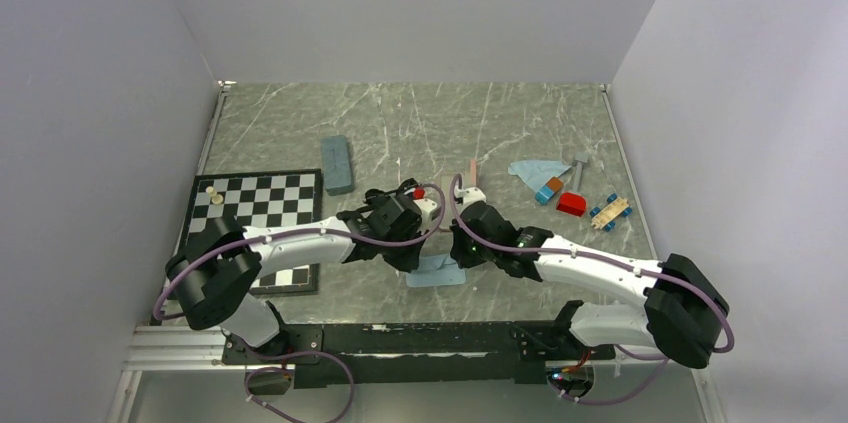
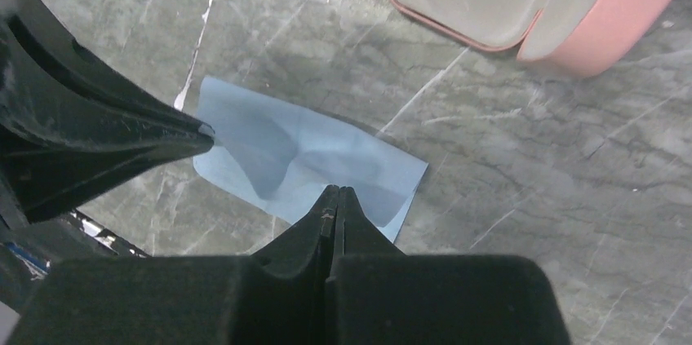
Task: Organize the sunglasses
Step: Fold the glasses cleaning cloth at the center of the board.
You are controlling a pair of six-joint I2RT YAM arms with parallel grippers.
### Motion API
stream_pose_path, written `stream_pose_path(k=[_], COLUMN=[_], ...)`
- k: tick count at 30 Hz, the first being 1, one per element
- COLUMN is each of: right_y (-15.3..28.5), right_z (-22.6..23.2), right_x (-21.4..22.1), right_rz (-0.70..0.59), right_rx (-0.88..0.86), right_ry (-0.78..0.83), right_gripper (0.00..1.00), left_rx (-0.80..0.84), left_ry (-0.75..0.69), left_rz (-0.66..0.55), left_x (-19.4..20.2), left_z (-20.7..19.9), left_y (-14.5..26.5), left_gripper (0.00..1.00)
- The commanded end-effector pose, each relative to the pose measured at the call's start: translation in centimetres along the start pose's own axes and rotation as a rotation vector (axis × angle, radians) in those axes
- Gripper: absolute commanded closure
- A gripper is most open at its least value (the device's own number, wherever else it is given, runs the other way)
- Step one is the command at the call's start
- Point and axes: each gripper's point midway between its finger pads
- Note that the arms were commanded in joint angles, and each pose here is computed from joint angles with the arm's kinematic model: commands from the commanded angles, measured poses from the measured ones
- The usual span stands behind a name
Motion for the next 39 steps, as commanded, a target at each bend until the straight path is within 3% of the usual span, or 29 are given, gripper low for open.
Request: stream_pose_path(k=[1, 25, 30, 35, 39], right_y=[0.2, 0.2, 0.5, 1.6, 3.6], right_z=[1.1, 0.5, 0.3, 0.8, 1.6], right_x=[0.2, 2.9, 4.0, 5.1, 4.4], right_rz=[-0.017, 0.043, 0.066, 0.096, 0.039], right_rx=[-0.042, -0.033, -0.039, -0.078, -0.121], right_ry=[-0.016, -0.022, -0.024, -0.016, -0.051], right_gripper=[1.0, 0.99, 0.87, 0.54, 0.41], left_rx=[-0.021, -0.029, -0.026, 0.059, 0.087], left_ry=[-0.022, -0.016, -0.02, 0.004, 0.073], left_rz=[-0.032, 0.03, 0.04, 0.044, -0.004], left_x=[-0.9, 1.3, 1.9, 2.7, 3.0], left_z=[0.3, -0.2, -0.4, -2.1, -2.5], left_y=[-0.1, -0.7, -0.1, 1.5, 3.9], left_gripper=[1.0, 0.99, 0.8, 0.65, 0.3])
Point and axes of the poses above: each gripper's point midway between its finger pads, its own y axis back along the fingers, its own z axis along the line the jaws close on, x = y × z, and after that the axes turned 2 degrees about -y, right-handed
